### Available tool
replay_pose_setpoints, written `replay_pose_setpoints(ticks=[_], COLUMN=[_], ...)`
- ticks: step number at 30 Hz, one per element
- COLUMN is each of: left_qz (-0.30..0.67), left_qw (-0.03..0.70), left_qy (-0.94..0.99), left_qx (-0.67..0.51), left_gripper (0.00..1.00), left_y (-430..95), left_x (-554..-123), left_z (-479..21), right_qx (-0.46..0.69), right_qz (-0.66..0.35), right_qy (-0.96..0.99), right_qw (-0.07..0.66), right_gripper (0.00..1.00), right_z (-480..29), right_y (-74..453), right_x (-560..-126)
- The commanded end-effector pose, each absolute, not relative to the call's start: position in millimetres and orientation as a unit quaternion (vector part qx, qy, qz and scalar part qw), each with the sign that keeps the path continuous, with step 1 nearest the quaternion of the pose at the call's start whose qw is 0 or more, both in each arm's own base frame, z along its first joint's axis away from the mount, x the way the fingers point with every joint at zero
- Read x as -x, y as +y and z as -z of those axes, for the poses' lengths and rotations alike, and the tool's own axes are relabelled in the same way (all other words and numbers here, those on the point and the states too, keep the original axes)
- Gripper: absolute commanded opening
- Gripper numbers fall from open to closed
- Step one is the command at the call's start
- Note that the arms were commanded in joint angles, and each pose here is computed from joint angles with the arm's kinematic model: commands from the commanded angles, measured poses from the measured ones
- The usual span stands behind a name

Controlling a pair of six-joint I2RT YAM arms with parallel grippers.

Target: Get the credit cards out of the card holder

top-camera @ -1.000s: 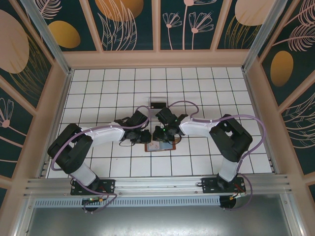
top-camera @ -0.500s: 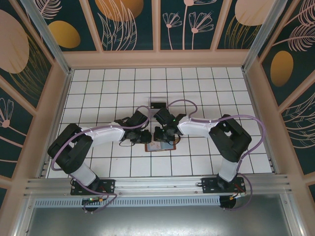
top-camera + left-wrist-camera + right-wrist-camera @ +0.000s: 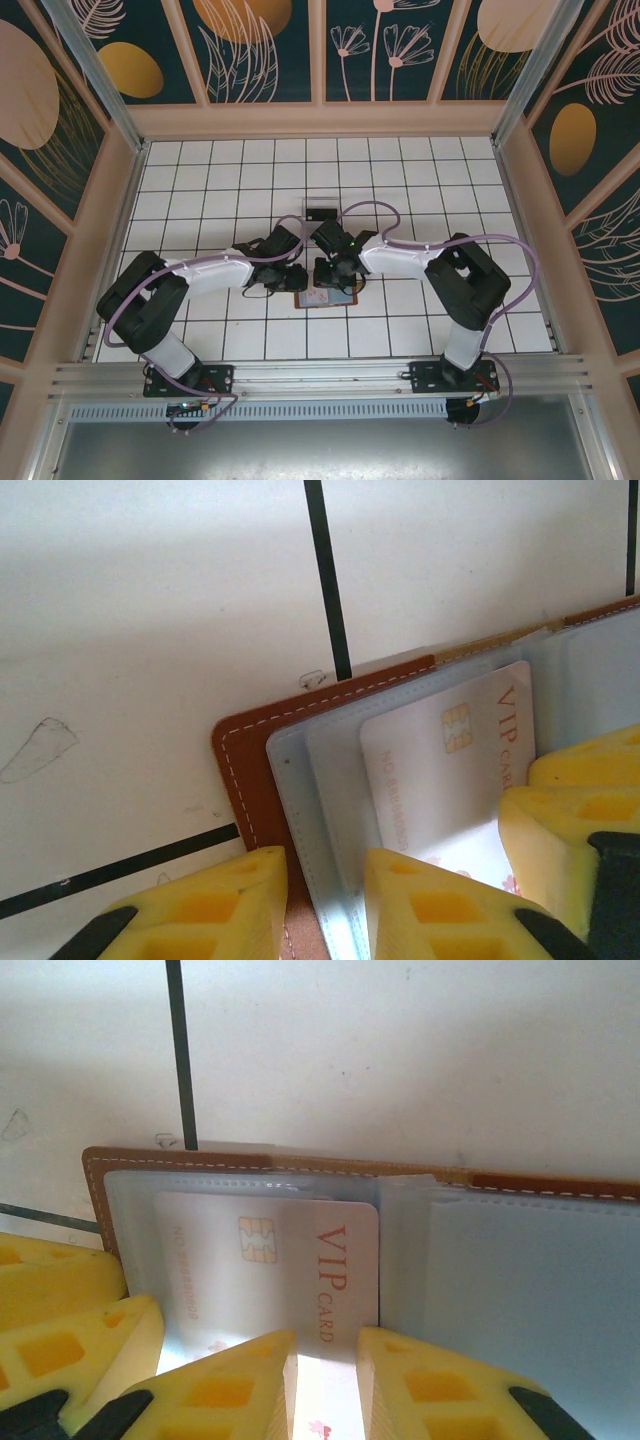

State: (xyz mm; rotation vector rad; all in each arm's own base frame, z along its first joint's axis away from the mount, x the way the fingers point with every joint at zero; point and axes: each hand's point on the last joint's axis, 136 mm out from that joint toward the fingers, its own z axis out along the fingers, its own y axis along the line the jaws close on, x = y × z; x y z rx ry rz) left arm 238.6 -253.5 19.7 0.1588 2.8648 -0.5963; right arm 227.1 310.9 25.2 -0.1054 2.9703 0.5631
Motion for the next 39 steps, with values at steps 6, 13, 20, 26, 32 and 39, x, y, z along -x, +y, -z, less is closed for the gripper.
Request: replay_pose_setpoints(ticks=[6,13,20,26,32,39], left_qz=[0.154,0.131,0.126,0.124,0.122,0.121], left_qw=[0.082,0.076,0.067,0.064,0.062,0.058], left_qy=[0.982,0.986,0.987,0.987,0.988,0.988], left_qx=[-0.068,-0.073,-0.074,-0.076,-0.076,-0.078], left_gripper=[0.28,0.27,0.26,0.26,0.24,0.24], left_y=[-238,-230,-228,-228,-228,-227], left_x=[-230,-228,-225,-225,-224,-222], left_z=[-3,3,8,10,11,13], right_qx=[0.025,0.02,0.016,0.013,0.007,0.003], right_qz=[-0.185,-0.181,-0.185,-0.214,-0.251,-0.312], right_qy=[0.98,0.981,0.981,0.975,0.967,0.949], right_qw=[0.068,0.064,0.058,0.053,0.043,0.038], right_gripper=[0.25,0.23,0.23,0.22,0.21,0.21], right_z=[-39,-34,-26,-22,-17,-18], right_y=[305,299,296,299,301,306], right_x=[-228,-227,-225,-224,-220,-216])
